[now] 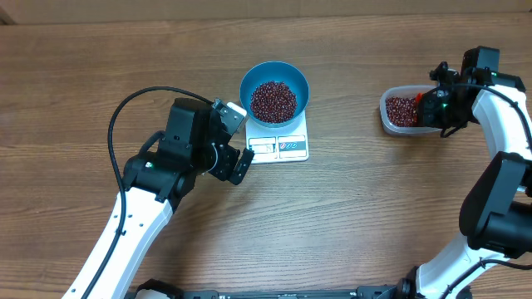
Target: Scoop item into bowl and weigh 150g on scale
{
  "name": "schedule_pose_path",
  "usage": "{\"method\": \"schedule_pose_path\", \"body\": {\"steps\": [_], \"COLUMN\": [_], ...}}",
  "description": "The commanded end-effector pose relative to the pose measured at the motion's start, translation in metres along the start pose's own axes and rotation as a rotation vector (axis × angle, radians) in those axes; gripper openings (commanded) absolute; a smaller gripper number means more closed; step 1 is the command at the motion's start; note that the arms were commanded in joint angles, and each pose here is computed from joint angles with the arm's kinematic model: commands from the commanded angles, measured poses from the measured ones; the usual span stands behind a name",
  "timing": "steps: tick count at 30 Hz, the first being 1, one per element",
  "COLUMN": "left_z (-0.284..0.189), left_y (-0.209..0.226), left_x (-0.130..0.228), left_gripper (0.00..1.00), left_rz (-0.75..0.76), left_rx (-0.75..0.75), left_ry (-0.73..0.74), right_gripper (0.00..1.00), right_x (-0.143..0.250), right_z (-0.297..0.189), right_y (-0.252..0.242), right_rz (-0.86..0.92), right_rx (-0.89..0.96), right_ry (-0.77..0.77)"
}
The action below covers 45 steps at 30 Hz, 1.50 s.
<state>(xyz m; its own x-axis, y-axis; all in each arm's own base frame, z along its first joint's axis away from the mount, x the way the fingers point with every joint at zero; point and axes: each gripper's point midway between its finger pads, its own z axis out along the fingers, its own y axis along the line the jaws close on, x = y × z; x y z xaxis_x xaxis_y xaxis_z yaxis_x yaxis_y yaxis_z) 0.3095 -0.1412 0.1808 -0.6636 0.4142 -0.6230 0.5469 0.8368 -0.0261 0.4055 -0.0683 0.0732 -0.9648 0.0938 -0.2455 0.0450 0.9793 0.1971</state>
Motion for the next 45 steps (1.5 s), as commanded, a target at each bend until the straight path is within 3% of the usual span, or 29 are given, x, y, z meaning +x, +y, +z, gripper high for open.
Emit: {"method": "schedule_pose_path", "body": {"steps": [1, 9, 25, 38, 45], "left_z": [-0.002, -0.002, -0.002, -0.002, -0.002], "left_y": [-0.001, -0.001, -0.001, -0.001, -0.001], "left_x": [-0.001, -0.001, -0.001, -0.001, -0.001], "left_gripper": [1.00, 1.00, 1.00, 1.00, 1.00], "left_rz": [0.016, 0.016, 0.017, 0.017, 0.017], "left_rx": [0.007, 0.007, 0.007, 0.007, 0.007], "left_ry": [-0.008, -0.008, -0.008, -0.008, -0.008], "right_gripper": [0.04, 0.04, 0.04, 0.04, 0.04], "right_x": [0.007, 0.007, 0.018, 0.005, 0.006], "right_z": [0.005, 0.000, 0.010, -0.017, -0.021], "right_y": [0.027, 0.049, 0.048, 0.031, 0.020], "right_rz": [-0.034, -0.021, 0.107, 0.259, 0.297], "right_rx": [-0.154, -0.288, -0.340, -0.577, -0.614], "right_ry": [0.020, 0.013, 0.070, -0.032, -0.051]}}
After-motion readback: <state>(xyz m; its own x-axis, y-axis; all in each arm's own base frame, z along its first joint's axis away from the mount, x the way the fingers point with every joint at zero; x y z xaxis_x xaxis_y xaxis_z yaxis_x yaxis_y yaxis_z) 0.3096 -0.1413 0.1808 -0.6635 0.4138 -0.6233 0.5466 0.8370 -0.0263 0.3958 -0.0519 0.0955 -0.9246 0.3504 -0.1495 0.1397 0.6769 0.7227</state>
